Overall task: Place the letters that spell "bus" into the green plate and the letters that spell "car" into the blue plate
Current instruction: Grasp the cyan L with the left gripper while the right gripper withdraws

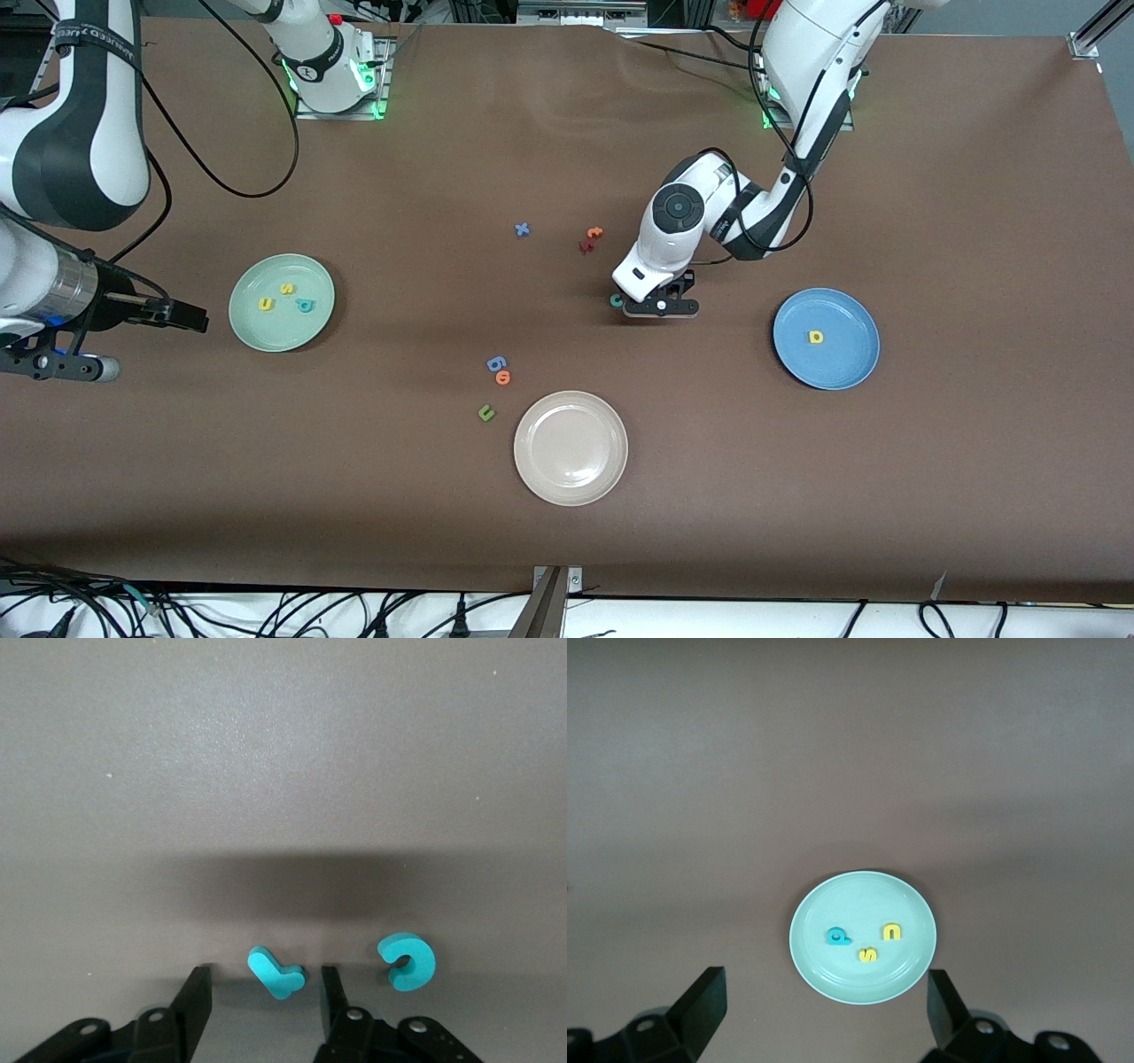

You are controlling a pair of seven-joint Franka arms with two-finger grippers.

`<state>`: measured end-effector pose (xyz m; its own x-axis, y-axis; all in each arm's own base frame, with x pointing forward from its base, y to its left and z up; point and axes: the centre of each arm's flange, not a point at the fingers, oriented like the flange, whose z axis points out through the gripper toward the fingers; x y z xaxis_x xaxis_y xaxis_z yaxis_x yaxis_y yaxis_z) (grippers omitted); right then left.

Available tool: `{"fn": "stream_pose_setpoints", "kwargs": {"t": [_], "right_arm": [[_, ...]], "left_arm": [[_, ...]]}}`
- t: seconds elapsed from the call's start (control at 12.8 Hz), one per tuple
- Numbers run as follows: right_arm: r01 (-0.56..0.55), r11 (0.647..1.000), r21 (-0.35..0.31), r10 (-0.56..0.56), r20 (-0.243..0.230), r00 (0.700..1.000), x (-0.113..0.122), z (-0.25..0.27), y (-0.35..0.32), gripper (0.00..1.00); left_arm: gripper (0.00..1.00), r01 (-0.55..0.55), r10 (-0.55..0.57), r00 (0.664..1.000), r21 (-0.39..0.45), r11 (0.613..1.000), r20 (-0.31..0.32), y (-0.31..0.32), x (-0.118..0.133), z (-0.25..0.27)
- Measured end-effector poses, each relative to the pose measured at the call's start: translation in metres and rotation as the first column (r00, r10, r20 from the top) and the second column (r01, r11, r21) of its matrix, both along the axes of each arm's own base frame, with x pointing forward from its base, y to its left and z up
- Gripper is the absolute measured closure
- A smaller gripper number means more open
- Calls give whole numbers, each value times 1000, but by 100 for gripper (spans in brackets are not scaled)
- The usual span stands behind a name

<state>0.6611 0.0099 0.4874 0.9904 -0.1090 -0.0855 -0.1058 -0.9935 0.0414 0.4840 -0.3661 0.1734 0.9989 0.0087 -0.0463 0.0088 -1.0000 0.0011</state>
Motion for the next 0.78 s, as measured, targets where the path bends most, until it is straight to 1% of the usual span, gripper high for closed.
{"fn": "stream_pose_setpoints", "kwargs": {"t": [0.39, 0.47, 0.55, 0.63, 0.78], "right_arm": [[4, 1000, 2, -4, -1, 1000, 0, -1, -3, 0], [6, 1000, 9, -6, -5, 1000, 1, -3, -6, 0], [7, 1000, 21, -7, -10, 1000, 1, -6, -9, 0], [5, 1000, 29, -4, -15, 1000, 2, -9, -12, 0], [-17, 1000, 17, 17, -19, 1000, 4, -11, -17, 0]], "left_arm": [[46, 9, -9, 1000, 2, 1000, -4, -4, -4, -3], [50, 9, -9, 1000, 1, 1000, -3, -5, -4, -2], [50, 9, -9, 1000, 1, 1000, -3, -5, -4, -2], [55, 12, -12, 1000, 2, 1000, -1, -5, -3, -2], [59, 17, -17, 1000, 4, 1000, 3, -6, -3, -1]]}}
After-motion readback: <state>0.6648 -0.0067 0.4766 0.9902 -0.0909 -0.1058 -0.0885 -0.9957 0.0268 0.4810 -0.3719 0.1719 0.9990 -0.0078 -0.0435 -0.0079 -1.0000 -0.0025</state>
